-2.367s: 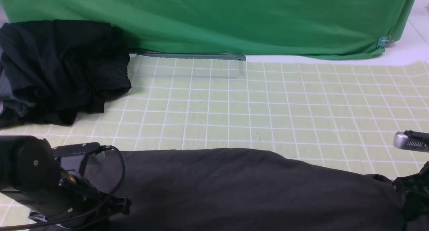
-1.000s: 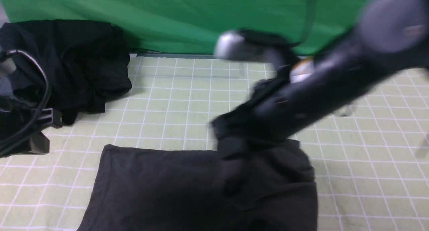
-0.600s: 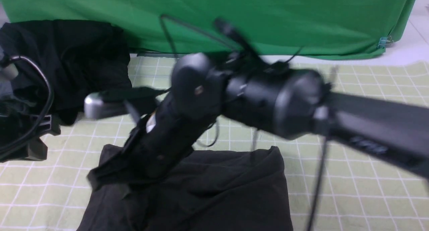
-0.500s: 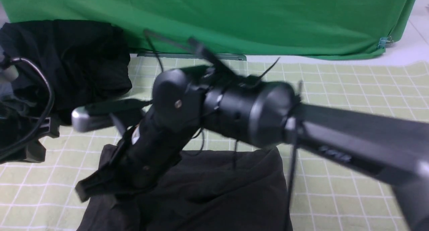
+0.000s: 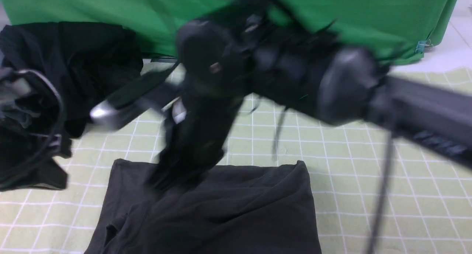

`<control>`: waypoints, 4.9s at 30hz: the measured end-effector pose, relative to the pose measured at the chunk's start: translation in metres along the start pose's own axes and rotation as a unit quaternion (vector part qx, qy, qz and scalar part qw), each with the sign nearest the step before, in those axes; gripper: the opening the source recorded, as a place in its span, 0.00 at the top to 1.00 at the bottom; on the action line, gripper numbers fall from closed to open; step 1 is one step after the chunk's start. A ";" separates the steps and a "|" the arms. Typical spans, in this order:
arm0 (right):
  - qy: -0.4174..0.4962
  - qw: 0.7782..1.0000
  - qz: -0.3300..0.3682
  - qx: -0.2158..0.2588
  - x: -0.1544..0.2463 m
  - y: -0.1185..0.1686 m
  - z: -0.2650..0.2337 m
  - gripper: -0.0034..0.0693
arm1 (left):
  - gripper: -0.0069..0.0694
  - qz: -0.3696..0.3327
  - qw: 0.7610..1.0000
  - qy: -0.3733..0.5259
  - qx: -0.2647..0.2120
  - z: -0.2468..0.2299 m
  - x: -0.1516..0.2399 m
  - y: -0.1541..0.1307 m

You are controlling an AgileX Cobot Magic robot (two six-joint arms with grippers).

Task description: Fold a long-sleeved shirt over a green coffee tablecloth.

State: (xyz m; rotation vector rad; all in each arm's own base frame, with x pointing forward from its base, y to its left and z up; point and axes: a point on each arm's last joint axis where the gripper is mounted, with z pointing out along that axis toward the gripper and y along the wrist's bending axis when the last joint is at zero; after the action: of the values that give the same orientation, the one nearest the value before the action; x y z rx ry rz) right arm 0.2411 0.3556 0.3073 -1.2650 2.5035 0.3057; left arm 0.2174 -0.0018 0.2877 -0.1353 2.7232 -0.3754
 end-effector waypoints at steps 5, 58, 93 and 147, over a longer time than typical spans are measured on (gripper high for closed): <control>-0.002 0.992 0.058 0.110 0.037 -0.063 -0.046 0.94 | 0.89 0.049 0.998 0.016 0.032 0.024 0.009 -0.033; -0.028 0.974 0.177 0.138 0.133 -0.119 -0.046 0.96 | 0.60 0.116 0.992 0.057 -0.001 0.134 -0.005 -0.046; -0.031 0.974 0.183 0.129 0.133 -0.118 -0.046 0.94 | 0.74 0.118 0.988 0.060 -0.083 0.094 0.001 -0.035; 0.109 0.977 0.175 -0.058 0.182 -0.052 0.064 0.96 | 0.92 0.054 0.988 0.121 -0.078 0.123 0.045 -0.056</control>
State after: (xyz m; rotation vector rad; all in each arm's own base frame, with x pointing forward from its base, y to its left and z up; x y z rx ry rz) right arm 0.1937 0.2110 0.1775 -0.9319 2.9369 0.4186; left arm 0.2262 -0.0913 0.1778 0.0185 2.9836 -0.1547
